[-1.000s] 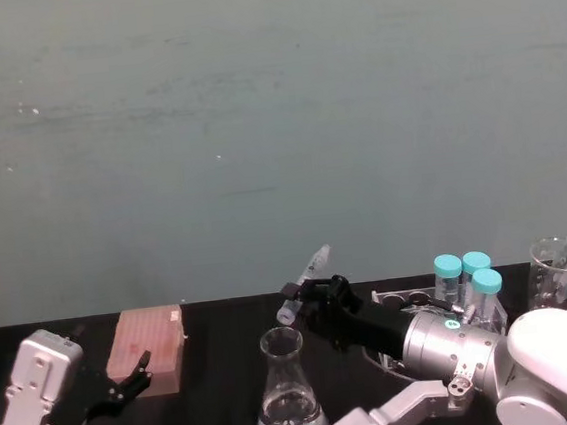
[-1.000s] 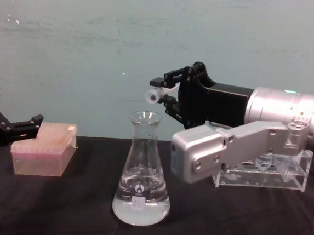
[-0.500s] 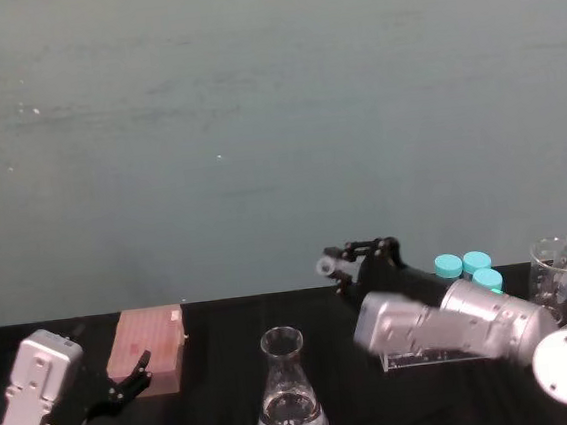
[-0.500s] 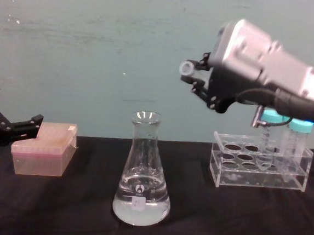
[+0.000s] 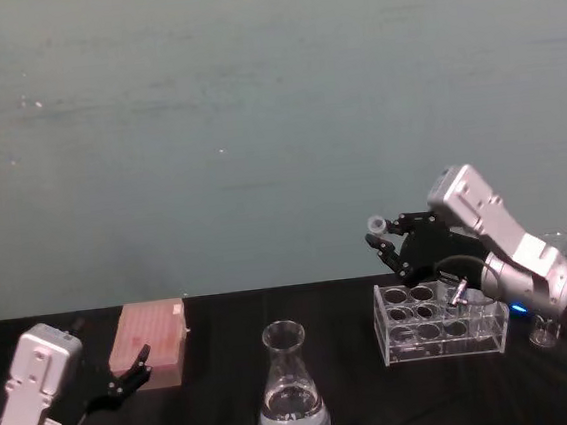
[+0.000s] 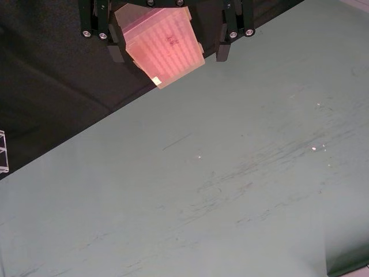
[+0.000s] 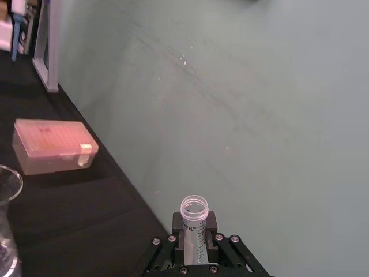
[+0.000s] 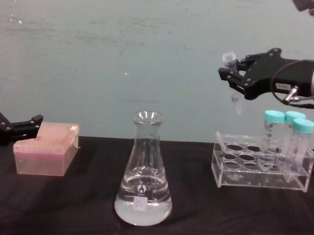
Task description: Pour the liquid from the test tube into the beaker using one hand.
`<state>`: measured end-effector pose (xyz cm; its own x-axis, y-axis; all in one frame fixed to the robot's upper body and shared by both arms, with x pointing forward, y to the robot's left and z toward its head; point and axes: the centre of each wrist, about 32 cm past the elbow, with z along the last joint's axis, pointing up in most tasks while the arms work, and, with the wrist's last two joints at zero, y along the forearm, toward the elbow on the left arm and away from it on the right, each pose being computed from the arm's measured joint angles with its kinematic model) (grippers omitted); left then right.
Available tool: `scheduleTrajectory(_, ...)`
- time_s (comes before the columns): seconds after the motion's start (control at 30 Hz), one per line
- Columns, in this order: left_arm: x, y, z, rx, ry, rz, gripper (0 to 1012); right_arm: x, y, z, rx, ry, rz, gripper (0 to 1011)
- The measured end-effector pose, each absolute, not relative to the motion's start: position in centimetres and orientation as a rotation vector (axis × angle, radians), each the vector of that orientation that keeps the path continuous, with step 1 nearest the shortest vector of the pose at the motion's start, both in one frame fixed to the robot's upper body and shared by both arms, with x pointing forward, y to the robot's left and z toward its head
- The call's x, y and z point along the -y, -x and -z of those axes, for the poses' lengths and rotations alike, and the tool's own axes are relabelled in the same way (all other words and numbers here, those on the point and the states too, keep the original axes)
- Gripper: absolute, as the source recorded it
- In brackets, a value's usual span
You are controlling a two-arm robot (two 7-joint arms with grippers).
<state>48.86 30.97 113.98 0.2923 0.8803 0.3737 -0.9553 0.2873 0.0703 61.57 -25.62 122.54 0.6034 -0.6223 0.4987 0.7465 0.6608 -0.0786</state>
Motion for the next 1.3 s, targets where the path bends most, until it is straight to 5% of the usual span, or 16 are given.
scheduleTrajectory(0.4,-31.0,-48.9,-114.0,0.285,-0.304,-1.248,1000,26.9,-62.3,-122.4,0.213,0.254,0.775,199)
scheduleTrajectory(1.3,-31.0,-48.9,-114.0,0.285,-0.304,-1.248,1000,27.0,-63.0,-120.4,0.173,0.288,0.754,199)
